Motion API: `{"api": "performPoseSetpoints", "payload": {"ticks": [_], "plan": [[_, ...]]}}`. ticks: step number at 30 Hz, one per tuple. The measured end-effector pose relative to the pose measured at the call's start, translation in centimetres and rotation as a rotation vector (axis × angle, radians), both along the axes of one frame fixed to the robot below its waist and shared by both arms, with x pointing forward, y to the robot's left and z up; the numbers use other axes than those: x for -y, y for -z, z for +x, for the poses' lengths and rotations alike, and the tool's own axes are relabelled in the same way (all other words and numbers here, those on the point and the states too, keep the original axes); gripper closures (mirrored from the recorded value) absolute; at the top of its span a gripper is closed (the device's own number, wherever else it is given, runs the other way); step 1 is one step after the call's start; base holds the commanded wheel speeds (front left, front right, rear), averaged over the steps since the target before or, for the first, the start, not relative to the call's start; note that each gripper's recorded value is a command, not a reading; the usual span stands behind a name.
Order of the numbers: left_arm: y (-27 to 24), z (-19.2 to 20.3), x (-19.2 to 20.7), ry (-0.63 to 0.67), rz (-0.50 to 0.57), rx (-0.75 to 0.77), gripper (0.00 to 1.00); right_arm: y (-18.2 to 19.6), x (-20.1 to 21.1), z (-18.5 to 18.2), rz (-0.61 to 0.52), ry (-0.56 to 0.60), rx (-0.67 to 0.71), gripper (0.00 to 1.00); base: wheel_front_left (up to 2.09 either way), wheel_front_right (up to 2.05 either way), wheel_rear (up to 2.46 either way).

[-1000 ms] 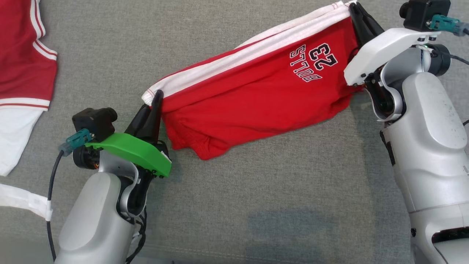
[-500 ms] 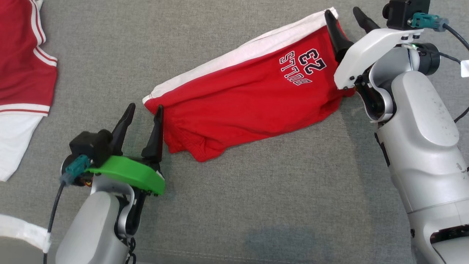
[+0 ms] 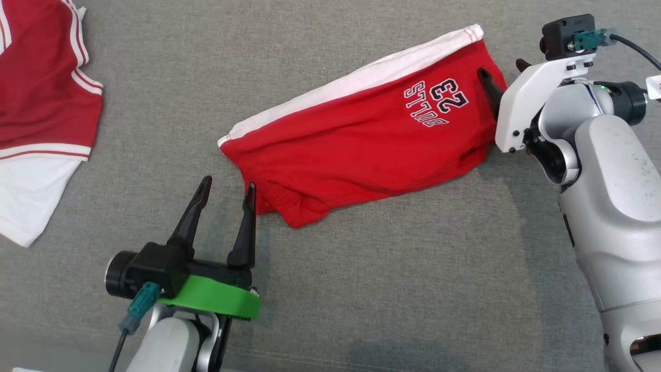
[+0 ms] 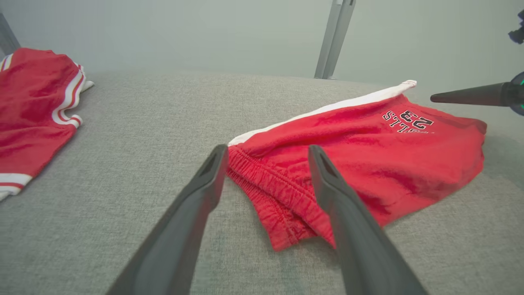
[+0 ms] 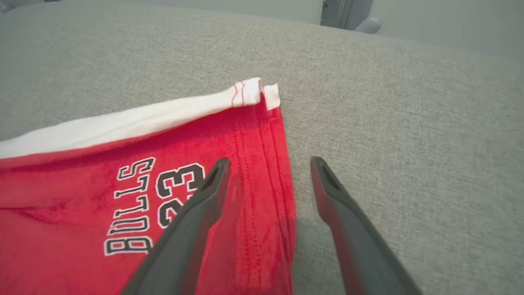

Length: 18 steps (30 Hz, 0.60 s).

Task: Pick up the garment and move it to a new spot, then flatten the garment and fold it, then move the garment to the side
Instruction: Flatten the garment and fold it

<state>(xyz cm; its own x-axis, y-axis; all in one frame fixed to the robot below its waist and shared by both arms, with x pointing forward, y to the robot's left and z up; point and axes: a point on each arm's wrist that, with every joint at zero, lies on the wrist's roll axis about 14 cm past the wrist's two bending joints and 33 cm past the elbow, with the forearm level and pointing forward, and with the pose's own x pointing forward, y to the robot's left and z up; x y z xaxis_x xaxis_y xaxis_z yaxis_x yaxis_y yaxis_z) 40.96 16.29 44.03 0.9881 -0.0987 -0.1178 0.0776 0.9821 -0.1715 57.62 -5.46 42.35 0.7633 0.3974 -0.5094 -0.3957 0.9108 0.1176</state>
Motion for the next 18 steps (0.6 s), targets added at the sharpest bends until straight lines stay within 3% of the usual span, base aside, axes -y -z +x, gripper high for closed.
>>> {"api": "performPoseSetpoints", "payload": {"ticks": [12,13,15,18], "plan": [[-1.1,-0.4,-2.6,-0.084,0.019,0.043,0.0,3.5,-1.3,0.1,-0.079,-0.046,-0.094,0.0,0.0,0.0,0.0],[-1.1,-0.5,-2.7,-0.089,0.017,0.043,0.0,3.6,-1.3,0.0,-0.085,-0.048,-0.102,0.16,0.0,0.0,0.0],[-1.1,-0.6,-2.8,-0.092,0.022,0.046,0.0,3.6,-1.4,-0.2,-0.097,-0.053,-0.106,1.0,0.0,0.0,0.0],[-1.0,-0.8,-2.8,-0.091,0.014,0.043,0.0,3.4,-1.4,-0.7,-0.087,-0.051,-0.106,1.0,0.0,0.0,0.0]]}}
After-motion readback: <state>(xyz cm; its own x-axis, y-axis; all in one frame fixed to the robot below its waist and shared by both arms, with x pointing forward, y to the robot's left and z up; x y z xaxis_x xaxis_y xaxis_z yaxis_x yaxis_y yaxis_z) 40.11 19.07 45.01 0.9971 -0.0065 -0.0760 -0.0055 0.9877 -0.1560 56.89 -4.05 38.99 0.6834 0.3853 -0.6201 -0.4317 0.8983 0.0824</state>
